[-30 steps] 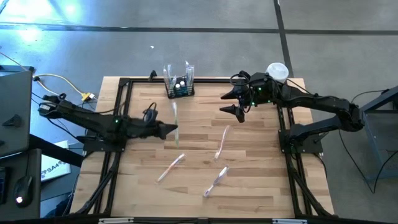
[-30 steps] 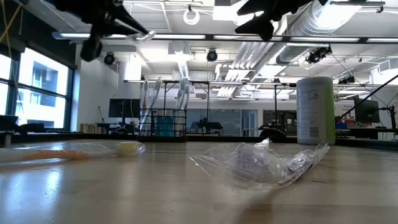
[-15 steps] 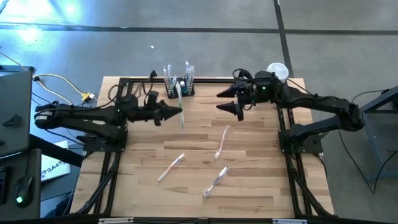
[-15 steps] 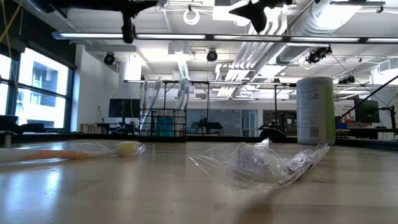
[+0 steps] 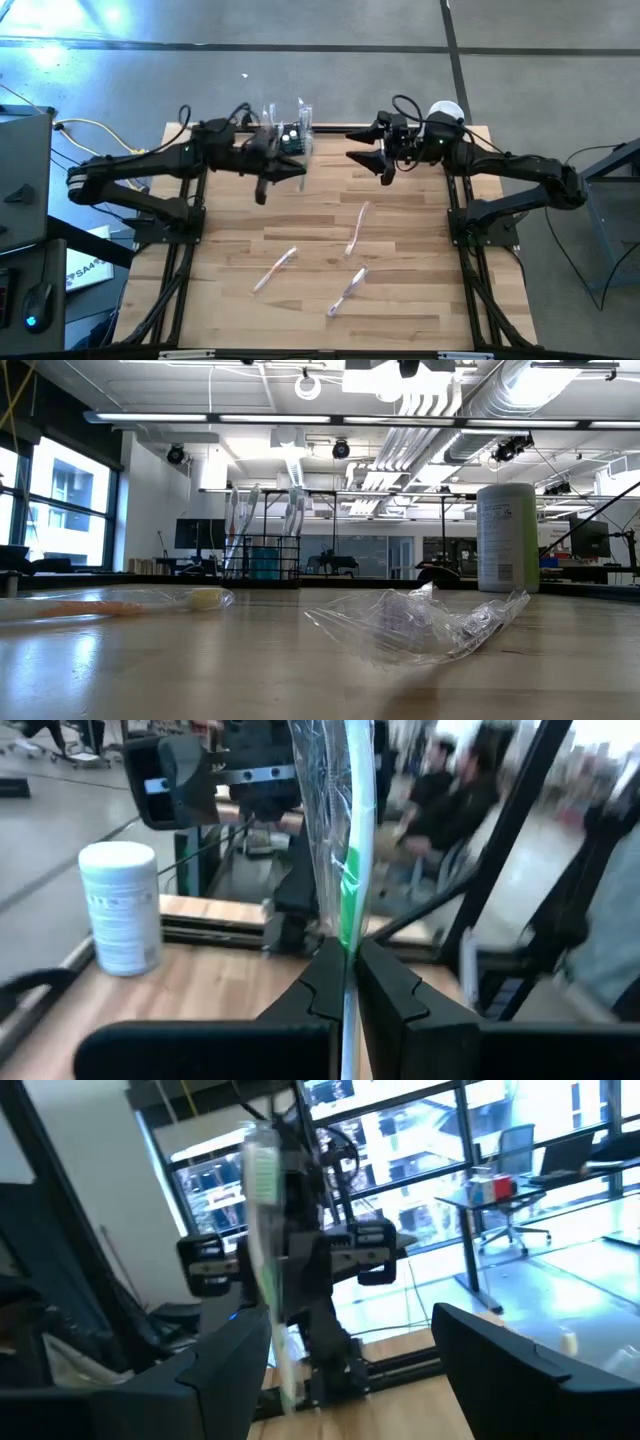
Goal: Pick & Place toothbrushing station
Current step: Put the green toothbrush into the black wire organizer
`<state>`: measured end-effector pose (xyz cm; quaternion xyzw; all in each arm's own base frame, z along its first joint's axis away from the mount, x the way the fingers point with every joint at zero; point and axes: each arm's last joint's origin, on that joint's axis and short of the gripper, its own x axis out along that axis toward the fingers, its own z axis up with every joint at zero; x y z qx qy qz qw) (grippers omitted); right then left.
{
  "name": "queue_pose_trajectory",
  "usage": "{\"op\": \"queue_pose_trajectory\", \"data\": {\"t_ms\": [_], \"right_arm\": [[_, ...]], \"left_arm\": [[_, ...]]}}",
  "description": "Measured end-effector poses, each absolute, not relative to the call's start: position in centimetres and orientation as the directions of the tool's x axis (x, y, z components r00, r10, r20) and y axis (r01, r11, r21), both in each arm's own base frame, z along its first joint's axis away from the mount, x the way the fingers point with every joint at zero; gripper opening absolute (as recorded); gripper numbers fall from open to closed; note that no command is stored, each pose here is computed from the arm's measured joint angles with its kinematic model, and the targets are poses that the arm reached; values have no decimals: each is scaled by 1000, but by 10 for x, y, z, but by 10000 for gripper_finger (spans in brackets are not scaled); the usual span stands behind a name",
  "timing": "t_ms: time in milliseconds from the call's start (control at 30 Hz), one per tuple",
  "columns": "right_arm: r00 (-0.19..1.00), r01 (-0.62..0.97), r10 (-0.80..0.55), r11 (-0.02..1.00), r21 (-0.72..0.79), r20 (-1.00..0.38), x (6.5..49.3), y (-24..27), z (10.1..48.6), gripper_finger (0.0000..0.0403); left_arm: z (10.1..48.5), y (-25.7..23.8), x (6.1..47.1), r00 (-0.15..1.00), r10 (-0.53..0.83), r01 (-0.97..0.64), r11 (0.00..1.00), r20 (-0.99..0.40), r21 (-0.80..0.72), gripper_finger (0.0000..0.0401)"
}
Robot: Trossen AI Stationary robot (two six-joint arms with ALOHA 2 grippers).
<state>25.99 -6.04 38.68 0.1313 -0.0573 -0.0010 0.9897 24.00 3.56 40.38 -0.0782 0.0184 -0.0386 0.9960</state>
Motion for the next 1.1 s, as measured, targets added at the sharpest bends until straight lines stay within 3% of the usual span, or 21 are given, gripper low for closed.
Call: {"op": "queue_pose_trajectory", "data": {"t_ms": [300,600,1100], "right_arm": [[991,-33,-1,967,253,133,264,-41,389,271],[991,-6,-23,978,210,135,265,-36,389,271],[986,71,-95,982,176,135,264,-39,389,271]], "left_arm": [[433,45,281,996,-15,18,999,-92,36,7],[412,62,304,976,-17,15,1000,-219,-8,7],[402,65,316,970,-19,18,1000,-244,-7,7]]}}
